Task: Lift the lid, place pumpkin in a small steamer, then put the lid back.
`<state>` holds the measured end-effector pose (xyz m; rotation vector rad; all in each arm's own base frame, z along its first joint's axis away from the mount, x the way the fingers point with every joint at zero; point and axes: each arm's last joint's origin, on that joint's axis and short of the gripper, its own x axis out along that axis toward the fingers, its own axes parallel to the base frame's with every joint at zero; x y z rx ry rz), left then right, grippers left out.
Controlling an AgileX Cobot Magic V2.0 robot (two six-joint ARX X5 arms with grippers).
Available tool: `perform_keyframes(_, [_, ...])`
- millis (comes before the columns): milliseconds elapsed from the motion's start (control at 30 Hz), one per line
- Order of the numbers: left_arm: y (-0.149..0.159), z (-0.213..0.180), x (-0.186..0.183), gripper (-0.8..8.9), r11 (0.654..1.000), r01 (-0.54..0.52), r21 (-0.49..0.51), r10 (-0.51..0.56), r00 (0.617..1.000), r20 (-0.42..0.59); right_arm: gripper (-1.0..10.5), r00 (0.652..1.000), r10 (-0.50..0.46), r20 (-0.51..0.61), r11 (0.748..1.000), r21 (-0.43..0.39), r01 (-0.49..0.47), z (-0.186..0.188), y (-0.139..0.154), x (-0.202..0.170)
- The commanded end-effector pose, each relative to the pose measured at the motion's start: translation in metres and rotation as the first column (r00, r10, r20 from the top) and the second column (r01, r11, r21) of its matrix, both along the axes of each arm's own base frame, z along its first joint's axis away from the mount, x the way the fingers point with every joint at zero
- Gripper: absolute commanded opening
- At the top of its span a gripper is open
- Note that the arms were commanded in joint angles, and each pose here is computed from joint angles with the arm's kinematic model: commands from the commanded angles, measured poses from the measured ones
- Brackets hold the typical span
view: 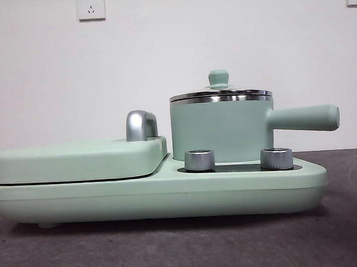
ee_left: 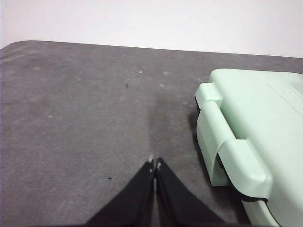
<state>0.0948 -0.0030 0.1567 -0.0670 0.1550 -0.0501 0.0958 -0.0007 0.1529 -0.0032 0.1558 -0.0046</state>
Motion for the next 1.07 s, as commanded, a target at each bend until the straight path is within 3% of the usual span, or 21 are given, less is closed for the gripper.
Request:
perform_keyframes(33, [0.0001,-0.0069,0.0007,0.06,1.0,0.002,0.013,-0.002,1.0,-0.023,0.4,1.0,-0.002,0.007,1.0,-0.009,0.002,-0.0007,0.0,0.0003])
perform_keyframes(1067, [0.0004,-0.0069,0.0007,0.06,0.999,-0.003,0.036,0.004,1.0,-0.022,0.4,1.0,-0.002,0.007,1.0,-0.009,0.002,-0.0007,0.0,0.0003])
